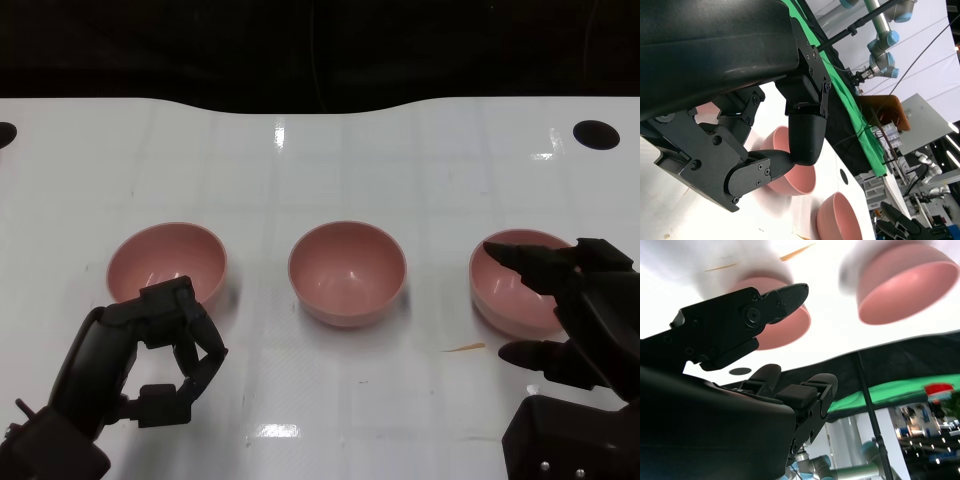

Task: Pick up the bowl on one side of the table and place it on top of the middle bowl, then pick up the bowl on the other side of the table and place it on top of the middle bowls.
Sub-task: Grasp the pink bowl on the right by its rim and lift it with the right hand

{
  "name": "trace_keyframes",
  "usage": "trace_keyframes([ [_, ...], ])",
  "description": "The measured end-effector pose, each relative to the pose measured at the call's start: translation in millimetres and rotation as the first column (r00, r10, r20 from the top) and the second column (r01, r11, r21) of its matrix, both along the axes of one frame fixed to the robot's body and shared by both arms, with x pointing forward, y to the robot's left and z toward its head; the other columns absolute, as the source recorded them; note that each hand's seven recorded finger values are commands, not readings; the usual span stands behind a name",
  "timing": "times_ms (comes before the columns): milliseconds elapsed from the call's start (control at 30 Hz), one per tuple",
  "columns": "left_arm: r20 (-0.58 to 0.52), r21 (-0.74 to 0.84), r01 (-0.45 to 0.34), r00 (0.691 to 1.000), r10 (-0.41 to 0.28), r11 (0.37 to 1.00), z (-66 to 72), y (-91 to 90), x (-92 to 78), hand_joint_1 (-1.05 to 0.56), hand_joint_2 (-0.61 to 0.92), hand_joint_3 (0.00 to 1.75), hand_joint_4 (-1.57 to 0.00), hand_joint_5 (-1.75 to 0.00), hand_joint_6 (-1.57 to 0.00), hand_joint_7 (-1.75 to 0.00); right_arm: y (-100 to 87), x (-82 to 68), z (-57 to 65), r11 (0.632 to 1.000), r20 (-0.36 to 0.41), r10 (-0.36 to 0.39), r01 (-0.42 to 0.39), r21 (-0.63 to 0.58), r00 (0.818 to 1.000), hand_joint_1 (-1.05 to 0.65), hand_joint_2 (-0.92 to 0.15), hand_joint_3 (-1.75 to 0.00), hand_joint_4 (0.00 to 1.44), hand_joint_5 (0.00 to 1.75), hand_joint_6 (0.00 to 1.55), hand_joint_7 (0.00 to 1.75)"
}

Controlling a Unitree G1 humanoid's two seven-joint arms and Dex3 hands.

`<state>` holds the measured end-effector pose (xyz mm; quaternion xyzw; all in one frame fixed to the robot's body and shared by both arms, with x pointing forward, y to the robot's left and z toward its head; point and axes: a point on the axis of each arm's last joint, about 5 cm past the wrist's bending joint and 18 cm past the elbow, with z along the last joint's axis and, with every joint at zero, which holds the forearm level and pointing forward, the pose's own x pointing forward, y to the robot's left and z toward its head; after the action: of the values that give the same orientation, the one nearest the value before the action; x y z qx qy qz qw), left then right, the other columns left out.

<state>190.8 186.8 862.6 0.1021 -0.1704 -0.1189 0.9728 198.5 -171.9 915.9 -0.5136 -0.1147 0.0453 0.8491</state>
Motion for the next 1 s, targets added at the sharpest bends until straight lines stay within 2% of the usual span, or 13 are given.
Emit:
trace_keyframes([
  [67, 0.001, -0.001, 0.0, 1.0, 0.0, 1.0, 0.1, -0.2, 0.0, -0.23, 0.42, 1.07, -0.86, -1.75, -0.77, -1.55, 0.8, 2.3, 0.3, 1.0, -0.032, -0.007, 0.006, -0.028, 0.999, -0.57, -0.8, 0.0, 0.09, 0.61, 0.32, 0.07],
  [133, 0.001, -0.005, 0.001, 1.0, 0.0, 1.0, 0.0, -0.9, 0.1, -0.21, 0.36, 1.18, -0.86, -1.75, -0.77, -1.56, 2.3, 5.4, 1.2, 0.998, -0.047, -0.01, 0.007, -0.058, 0.999, -0.59, -0.8, 0.0, 0.1, 0.58, 0.32, 0.06],
  [300, 0.0, -0.018, 0.004, 1.0, -0.004, 1.0, -0.5, -2.3, 0.8, -0.19, 0.35, 1.19, -0.86, -1.75, -0.75, -1.57, 5.9, 13.7, -1.6, 0.989, -0.088, -0.027, 0.014, -0.145, 0.996, -0.61, -0.81, 0.0, 0.1, 0.52, 0.31, 0.03],
  [433, 0.002, -0.016, 0.006, 1.0, -0.006, 1.0, -0.1, -3.4, 1.1, -0.17, 0.31, 1.26, -0.85, -1.75, -0.75, -1.61, 9.4, 22.8, -7.6, 0.977, -0.116, -0.038, 0.012, -0.211, 0.993, -0.63, -0.81, 0.0, 0.16, 0.46, 0.33, 0.03],
  [667, -0.008, -0.022, 0.004, 1.0, -0.004, 1.0, 1.4, -4.6, 1.3, -0.13, 0.32, 1.2, -0.84, -1.75, -0.71, -1.67, 12.3, 37.6, -18.8, 0.963, -0.147, -0.058, 0.017, -0.268, 0.987, -0.6, -0.81, 0.0, 0.26, 0.32, 0.35, 0.01],
  [1000, -0.001, -0.02, 0.002, 1.0, -0.002, 1.0, 2.8, -4.3, 1.2, -0.1, 0.32, 1.19, -0.83, -1.75, -0.71, -1.65, 18.6, 54.1, -36.8, 0.947, -0.195, -0.079, 0.013, -0.32, 0.978, -0.58, -0.85, 0.0, 0.41, 0.25, 0.42, 0.02],
])
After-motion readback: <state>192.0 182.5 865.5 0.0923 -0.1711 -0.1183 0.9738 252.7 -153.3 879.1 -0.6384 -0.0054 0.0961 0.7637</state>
